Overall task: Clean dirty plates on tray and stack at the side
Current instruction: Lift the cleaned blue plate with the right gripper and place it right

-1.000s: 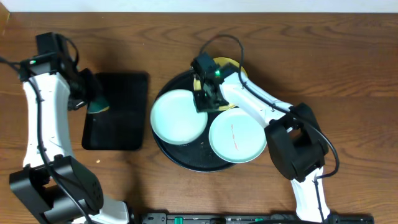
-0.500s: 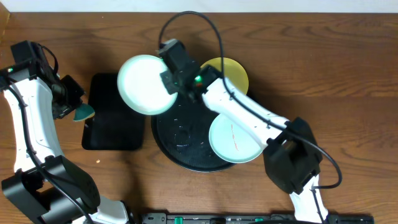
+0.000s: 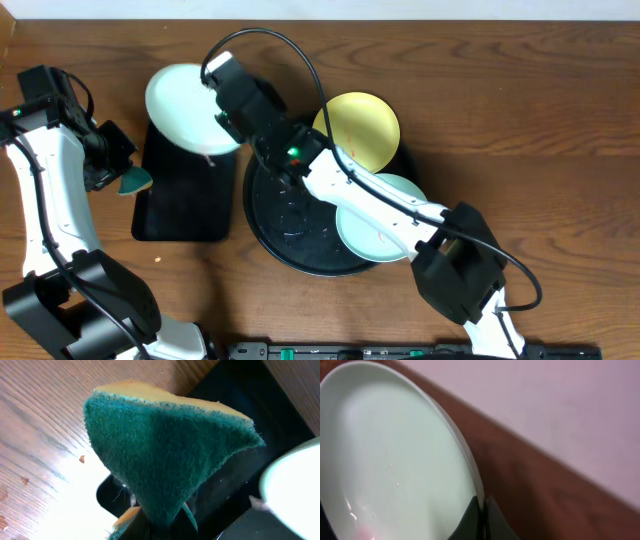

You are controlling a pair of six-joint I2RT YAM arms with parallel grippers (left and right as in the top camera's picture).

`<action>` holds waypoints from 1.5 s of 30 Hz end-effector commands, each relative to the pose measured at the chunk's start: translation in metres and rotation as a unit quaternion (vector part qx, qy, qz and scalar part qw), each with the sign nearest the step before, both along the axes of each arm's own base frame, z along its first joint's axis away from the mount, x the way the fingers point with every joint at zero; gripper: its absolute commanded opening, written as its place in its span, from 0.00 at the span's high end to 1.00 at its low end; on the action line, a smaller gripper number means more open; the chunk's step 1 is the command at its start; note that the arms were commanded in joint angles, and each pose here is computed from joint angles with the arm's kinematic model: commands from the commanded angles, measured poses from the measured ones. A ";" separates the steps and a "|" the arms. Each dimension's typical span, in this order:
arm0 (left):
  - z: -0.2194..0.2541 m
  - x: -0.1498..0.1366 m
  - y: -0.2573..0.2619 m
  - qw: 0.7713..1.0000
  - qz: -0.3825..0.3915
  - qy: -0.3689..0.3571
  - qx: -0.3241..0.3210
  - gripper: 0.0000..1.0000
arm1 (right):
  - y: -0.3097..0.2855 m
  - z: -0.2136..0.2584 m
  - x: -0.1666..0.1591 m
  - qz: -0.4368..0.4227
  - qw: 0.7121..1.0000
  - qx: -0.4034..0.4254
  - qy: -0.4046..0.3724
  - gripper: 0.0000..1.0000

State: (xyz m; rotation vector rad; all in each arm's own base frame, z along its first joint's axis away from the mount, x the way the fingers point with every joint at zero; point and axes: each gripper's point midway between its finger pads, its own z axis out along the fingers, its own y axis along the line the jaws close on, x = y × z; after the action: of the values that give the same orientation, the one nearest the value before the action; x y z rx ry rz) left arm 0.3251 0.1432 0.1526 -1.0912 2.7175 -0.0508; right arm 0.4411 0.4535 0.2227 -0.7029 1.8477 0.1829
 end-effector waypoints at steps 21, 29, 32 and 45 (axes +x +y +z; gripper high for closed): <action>0.007 -0.001 0.003 1.000 -0.002 -0.003 0.007 0.92 | 0.005 0.094 0.016 0.027 0.977 -0.035 -0.211 0.99; 0.007 -0.001 0.002 1.000 -0.002 -0.002 0.007 0.93 | 0.005 0.086 0.015 0.023 0.982 -0.021 -0.184 0.99; 0.007 -0.002 0.002 1.000 -0.002 0.000 0.006 0.93 | 0.001 0.071 0.016 0.004 0.992 0.021 -0.124 0.99; 0.006 -0.002 -0.023 0.998 -0.055 0.009 -0.013 0.93 | -0.039 0.044 -0.015 0.032 0.983 0.113 0.139 0.99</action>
State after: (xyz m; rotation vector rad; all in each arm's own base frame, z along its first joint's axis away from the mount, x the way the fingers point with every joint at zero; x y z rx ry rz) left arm 0.3157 0.1329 0.1503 -1.0587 2.7854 -0.0666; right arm 0.4321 0.4279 0.2095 -0.6881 2.0347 0.2968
